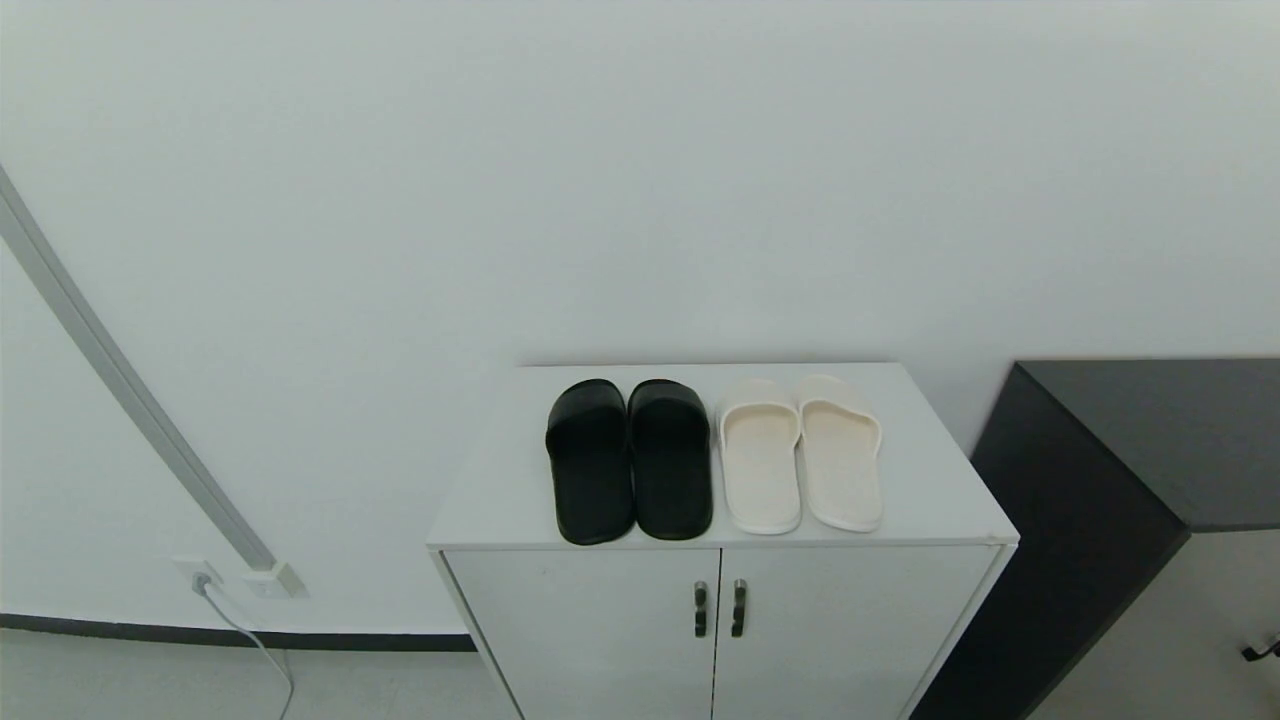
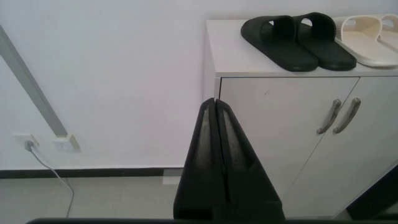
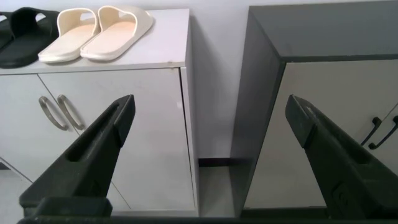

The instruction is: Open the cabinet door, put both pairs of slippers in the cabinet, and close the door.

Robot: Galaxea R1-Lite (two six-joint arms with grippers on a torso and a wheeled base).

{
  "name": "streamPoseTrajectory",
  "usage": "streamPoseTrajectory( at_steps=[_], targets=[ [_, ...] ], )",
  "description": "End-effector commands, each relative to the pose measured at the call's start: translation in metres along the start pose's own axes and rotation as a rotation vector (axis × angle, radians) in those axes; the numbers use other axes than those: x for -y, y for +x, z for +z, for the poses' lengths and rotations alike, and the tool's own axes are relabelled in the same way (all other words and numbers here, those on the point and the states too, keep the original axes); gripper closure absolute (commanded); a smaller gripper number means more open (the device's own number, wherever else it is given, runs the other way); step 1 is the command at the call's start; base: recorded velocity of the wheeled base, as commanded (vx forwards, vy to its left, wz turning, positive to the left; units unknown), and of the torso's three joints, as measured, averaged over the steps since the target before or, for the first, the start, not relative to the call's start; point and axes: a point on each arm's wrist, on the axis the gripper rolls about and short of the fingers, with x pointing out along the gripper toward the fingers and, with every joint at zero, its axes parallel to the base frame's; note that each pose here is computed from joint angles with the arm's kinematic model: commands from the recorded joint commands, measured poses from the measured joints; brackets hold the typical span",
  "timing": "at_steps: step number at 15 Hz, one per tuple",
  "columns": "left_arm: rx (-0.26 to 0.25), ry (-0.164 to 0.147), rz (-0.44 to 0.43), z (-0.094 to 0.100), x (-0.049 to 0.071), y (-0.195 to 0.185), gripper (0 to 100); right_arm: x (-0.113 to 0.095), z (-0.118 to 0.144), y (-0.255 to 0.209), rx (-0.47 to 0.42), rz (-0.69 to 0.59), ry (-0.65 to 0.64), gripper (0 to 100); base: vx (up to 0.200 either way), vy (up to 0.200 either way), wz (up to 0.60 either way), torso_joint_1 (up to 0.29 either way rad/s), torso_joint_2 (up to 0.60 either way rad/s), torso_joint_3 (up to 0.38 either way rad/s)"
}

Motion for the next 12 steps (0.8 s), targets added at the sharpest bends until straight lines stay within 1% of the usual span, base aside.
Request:
streamPoseTrajectory(
  at_steps=[1, 2, 3, 4, 5, 6, 7, 8, 9, 10, 12],
  targets=[
    [-0.001, 0.0, 0.001, 0.0, 0.0, 0.0, 100, 0.0, 0.0, 0.0, 0.0, -0.001, 0.0, 0, 0.0, 0.0, 0.0, 0.0, 0.0, 0.0],
    [-0.001, 0.0, -0.002, 0.0, 0.0, 0.0, 100, 0.0, 0.002, 0.0, 0.005, -0.013, -0.011, 0, 0.0, 0.0, 0.0, 0.0, 0.0, 0.0],
    [-0.001, 0.0, 0.0, 0.0, 0.0, 0.0, 100, 0.0, 0.046, -0.007, 0.101, -0.025, 0.044, 0, 0.0, 0.0, 0.0, 0.0, 0.0, 0.0],
    [-0.001, 0.0, 0.0, 0.0, 0.0, 0.0, 100, 0.0, 0.081, -0.009, 0.121, -0.018, 0.119, 0, 0.0, 0.0, 0.0, 0.0, 0.0, 0.0],
    [-0.001, 0.0, 0.0, 0.0, 0.0, 0.0, 100, 0.0, 0.087, -0.001, 0.056, -0.007, 0.103, 0, 0.0, 0.0, 0.0, 0.0, 0.0, 0.0],
    [-0.003, 0.002, 0.0, 0.0, 0.0, 0.0, 100, -0.002, 0.08, 0.024, -0.152, 0.074, 0.022, 0, 0.0, 0.0, 0.0, 0.0, 0.0, 0.0],
    [-0.001, 0.002, 0.0, 0.0, 0.0, 0.0, 100, -0.003, 0.082, 0.055, -0.303, 0.131, 0.039, 0, 0.0, 0.0, 0.0, 0.0, 0.0, 0.0],
    [-0.001, 0.002, -0.002, 0.0, 0.0, 0.0, 100, -0.005, 0.091, 0.082, -0.319, 0.165, 0.039, 0, 0.0, 0.0, 0.0, 0.0, 0.0, 0.0],
    [-0.001, 0.002, 0.0, 0.0, 0.0, 0.0, 100, -0.009, 0.098, 0.1, -0.313, 0.209, 0.04, 0, 0.0, 0.0, 0.0, 0.0, 0.0, 0.0],
    [-0.001, 0.002, -0.002, 0.0, 0.0, 0.0, 100, -0.021, 0.106, 0.119, -0.323, 0.247, 0.062, 0, 0.0, 0.0, 0.0, 0.0, 0.0, 0.0],
    [-0.001, 0.002, 0.0, 0.0, 0.0, 0.0, 100, -0.069, 0.119, 0.141, -0.373, 0.284, 0.118, 0, 0.0, 0.0, 0.0, 0.0, 0.0, 0.0]
  ],
)
